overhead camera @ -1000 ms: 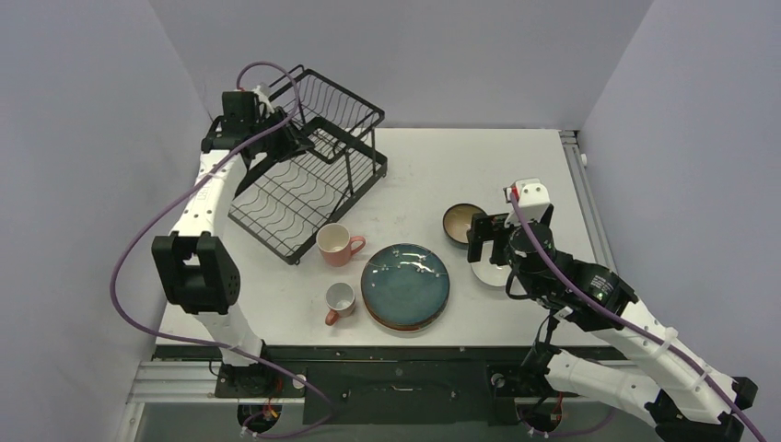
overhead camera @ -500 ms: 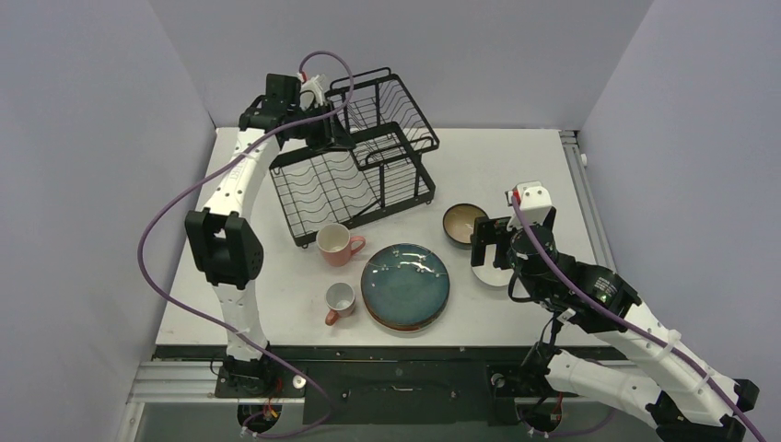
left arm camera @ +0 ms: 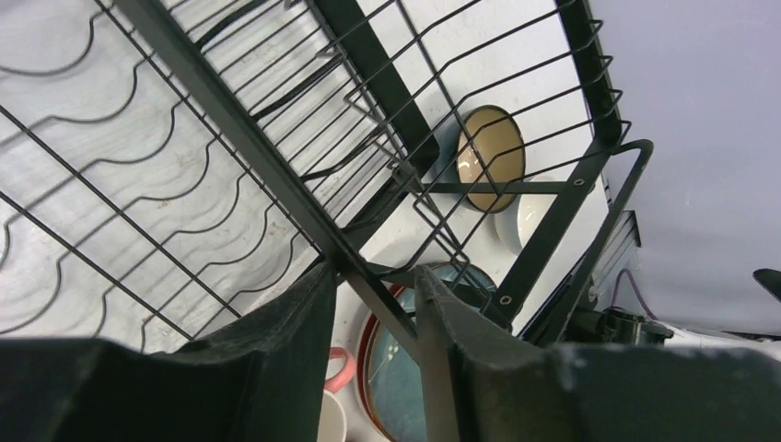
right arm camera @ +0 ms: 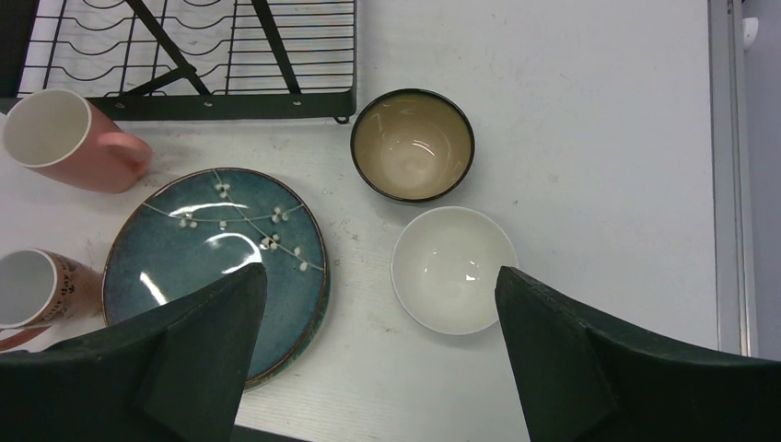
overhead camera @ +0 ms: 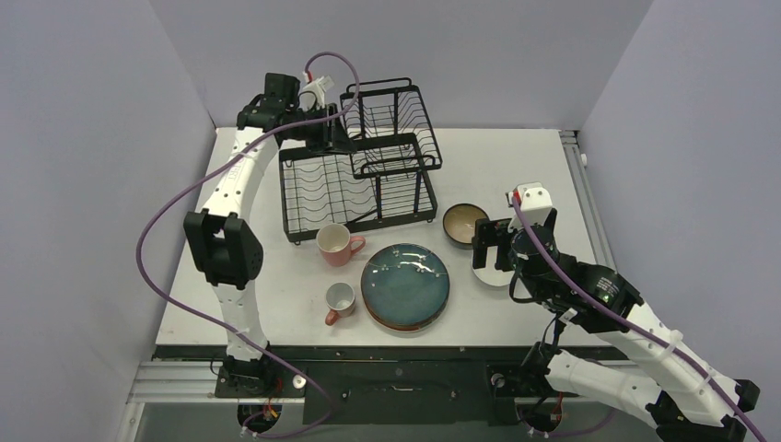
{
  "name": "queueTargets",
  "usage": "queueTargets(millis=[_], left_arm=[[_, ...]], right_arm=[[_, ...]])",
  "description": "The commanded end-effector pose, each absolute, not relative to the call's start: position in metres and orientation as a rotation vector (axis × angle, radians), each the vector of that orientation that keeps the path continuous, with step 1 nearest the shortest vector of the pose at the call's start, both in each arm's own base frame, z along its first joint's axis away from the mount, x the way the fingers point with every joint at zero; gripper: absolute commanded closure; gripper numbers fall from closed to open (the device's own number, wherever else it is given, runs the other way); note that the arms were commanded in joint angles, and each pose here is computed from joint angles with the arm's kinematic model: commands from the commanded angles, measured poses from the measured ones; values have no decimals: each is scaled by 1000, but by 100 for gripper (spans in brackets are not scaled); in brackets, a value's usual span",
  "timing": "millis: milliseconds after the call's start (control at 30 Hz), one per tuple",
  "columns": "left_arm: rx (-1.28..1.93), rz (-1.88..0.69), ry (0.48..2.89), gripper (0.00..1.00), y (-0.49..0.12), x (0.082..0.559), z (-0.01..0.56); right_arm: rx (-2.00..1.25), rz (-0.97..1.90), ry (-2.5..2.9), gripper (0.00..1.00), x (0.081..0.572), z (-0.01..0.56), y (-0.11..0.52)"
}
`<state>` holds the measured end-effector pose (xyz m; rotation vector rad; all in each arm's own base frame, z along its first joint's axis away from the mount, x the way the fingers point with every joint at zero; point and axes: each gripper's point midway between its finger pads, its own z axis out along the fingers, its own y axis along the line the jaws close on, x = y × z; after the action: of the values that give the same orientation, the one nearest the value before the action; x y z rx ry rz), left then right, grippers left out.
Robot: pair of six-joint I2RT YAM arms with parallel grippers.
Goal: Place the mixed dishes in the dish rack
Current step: Move the dish rack to the center of the board.
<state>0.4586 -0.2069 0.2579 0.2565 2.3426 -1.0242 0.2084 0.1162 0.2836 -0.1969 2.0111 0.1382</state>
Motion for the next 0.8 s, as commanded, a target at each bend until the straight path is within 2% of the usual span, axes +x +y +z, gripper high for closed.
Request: queueTargets(millis=[0, 67, 200, 500, 767], left_arm=[[434, -1018, 1994, 59, -213, 459, 361], [418, -999, 1990, 49, -211, 459, 363], [413, -997, 1971, 39, -211, 455, 371], [337, -977, 1972, 34, -205, 441, 380], [86, -960, 2030, 25, -201, 410, 368]], right_arm=[[-179, 187, 1986, 11, 208, 299, 122], [-178, 190, 1989, 11, 209, 298, 123], [-179, 202, 1992, 11, 209, 298, 125], [-173, 203, 1983, 11, 210, 304, 126], [-177, 164, 1967, 11, 216, 313, 125]])
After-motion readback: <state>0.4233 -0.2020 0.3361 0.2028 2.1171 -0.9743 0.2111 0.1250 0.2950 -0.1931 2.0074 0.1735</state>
